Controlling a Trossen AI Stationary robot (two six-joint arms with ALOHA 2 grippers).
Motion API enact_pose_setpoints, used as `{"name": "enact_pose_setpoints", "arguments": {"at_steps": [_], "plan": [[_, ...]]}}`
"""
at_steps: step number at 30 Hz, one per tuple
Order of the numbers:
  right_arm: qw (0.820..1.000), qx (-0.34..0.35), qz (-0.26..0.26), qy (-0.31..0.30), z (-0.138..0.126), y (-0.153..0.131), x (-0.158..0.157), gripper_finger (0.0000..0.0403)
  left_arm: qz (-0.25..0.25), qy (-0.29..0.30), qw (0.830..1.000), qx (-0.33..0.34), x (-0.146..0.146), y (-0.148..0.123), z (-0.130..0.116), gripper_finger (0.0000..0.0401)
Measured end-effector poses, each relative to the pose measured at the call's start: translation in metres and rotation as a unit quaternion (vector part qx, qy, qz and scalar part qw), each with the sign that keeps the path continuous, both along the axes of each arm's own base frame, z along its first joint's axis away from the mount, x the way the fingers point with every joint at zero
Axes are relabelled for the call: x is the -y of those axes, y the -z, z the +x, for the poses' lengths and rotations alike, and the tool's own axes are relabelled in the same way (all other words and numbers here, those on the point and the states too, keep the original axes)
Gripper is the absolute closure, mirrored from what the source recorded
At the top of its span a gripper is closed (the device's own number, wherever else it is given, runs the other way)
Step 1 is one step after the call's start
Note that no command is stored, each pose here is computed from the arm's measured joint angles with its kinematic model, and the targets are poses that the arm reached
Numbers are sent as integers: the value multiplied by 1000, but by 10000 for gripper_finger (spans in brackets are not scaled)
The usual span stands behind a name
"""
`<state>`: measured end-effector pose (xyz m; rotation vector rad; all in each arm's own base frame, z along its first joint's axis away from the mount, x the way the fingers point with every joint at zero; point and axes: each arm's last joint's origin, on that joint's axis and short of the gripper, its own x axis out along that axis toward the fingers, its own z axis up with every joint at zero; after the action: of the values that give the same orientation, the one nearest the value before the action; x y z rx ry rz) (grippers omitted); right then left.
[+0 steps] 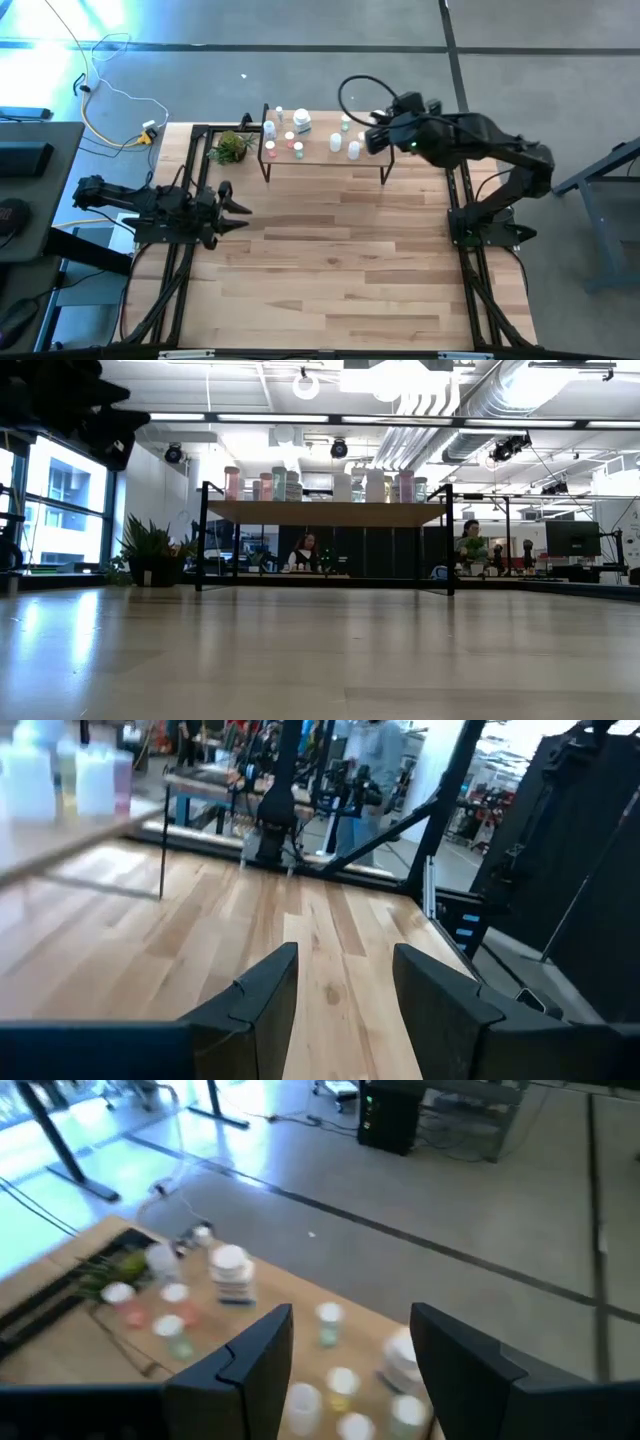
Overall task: Pick and place medicine bottles onto shelf by color
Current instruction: Return to Home Position
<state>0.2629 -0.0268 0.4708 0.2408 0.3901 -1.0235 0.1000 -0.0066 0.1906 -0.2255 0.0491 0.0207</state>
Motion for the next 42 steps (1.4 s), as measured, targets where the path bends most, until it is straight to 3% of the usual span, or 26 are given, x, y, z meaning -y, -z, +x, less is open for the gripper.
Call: {"name": "enact_pose_setpoints", "arguments": {"at_steps": [7, 13, 17, 22, 29, 42], "plan": [[996, -71, 39, 34, -41, 8, 16, 208, -51, -11, 999, -3, 0, 21, 4, 245], [995, -75, 70, 21, -72, 34, 14, 208, -37, -14, 999, -20, 0, 31, 5, 245], [996, -42, 76, 2, -92, 58, 11, 208, -36, -24, 999, -17, -1, 30, 5, 245], [994, 11, 73, -78, -106, 86, 7, 208, -27, -32, 999, -16, -1, 30, 5, 245], [978, 75, 30, -192, -118, 128, 1, 208, 7, -31, 999, -17, -1, 30, 5, 245], [929, 174, -1, -327, -143, 208, -8, 208, 3, -31, 999, -17, -1, 30, 5, 245]]}}
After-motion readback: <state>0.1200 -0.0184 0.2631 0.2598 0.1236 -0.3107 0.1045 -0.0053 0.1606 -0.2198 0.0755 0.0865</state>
